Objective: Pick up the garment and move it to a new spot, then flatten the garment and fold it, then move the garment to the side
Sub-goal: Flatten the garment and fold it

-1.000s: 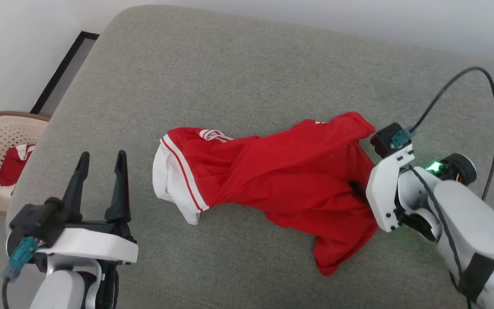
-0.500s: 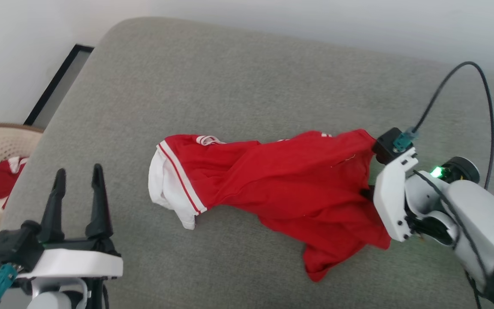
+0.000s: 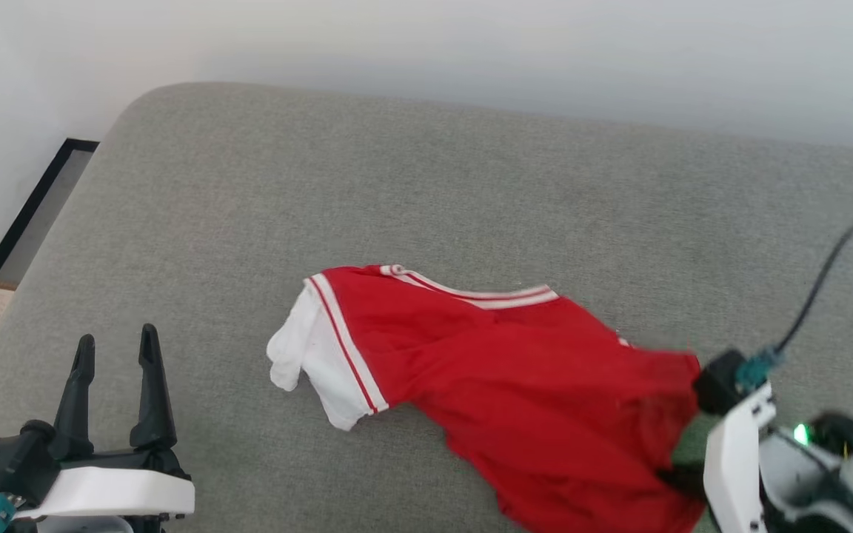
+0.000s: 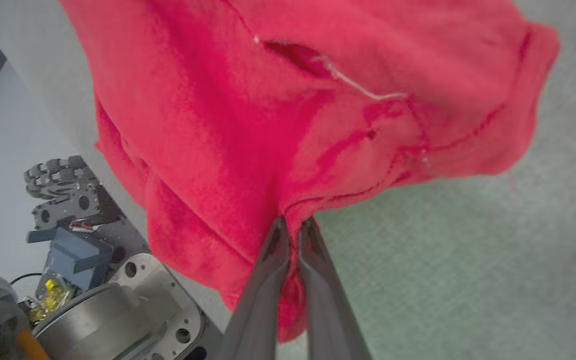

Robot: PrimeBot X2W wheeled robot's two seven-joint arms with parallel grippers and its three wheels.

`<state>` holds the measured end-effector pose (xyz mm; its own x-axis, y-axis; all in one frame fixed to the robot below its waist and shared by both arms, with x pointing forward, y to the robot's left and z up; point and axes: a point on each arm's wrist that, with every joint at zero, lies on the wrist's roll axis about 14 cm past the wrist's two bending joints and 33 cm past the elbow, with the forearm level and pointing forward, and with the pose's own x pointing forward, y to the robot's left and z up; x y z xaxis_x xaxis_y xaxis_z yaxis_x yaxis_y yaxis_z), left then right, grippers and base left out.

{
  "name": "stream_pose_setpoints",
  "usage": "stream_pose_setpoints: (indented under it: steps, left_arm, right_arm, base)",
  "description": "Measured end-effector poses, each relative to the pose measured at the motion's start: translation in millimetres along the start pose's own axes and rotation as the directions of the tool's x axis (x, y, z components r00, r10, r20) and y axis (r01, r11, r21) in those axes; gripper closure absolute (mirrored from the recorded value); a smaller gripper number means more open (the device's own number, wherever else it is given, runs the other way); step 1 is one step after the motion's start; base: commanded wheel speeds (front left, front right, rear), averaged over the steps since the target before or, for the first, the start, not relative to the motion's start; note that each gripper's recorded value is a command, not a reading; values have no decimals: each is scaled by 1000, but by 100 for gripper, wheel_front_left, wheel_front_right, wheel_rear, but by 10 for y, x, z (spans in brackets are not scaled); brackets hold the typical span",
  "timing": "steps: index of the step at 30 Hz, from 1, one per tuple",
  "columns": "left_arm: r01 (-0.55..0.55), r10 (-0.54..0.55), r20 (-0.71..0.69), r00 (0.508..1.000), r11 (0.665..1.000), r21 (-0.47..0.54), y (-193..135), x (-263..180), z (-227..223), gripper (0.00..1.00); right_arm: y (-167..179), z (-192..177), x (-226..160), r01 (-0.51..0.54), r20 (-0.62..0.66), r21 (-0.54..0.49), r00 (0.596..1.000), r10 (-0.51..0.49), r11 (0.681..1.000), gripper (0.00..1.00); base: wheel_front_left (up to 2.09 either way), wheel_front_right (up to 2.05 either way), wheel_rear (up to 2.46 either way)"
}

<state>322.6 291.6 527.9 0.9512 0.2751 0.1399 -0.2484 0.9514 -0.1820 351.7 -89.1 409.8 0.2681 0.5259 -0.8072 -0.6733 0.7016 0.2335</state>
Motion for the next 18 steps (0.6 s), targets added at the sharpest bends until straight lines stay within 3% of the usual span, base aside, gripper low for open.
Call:
stream_pose_setpoints:
  steps: [3,4,5,6,10,18]
  left_arm:
    - [7,-7,-13,1000,1000,0,-20,-4,-45,0]
    - [12,-12,-24,1000,1000,5,-24,-15,-77,0]
    - [12,-12,-32,999,1000,9,-24,-25,-100,0]
    - [12,-11,-35,999,1000,7,-24,-26,-111,0]
    - [15,-14,-44,999,1000,5,-22,-31,-139,0]
    - [14,-13,-49,999,1000,6,-9,-29,-155,0]
  right_arm:
    - [101,-222,20,-18,-14,55,1000,19,998,100]
    - [117,-253,33,-16,-6,69,1000,17,997,86]
    - [140,-270,52,-19,6,88,1000,18,996,62]
    - [154,-298,71,-14,8,91,1000,13,996,4]
    - [172,-274,101,-1,48,123,999,-5,992,0]
    - [183,225,-124,2,201,103,979,-22,995,0]
  base:
    - [0,0,0]
    - [0,0,0]
    - [0,0,0]
    - [0,0,0]
    - [0,0,0]
    - [0,0,0]
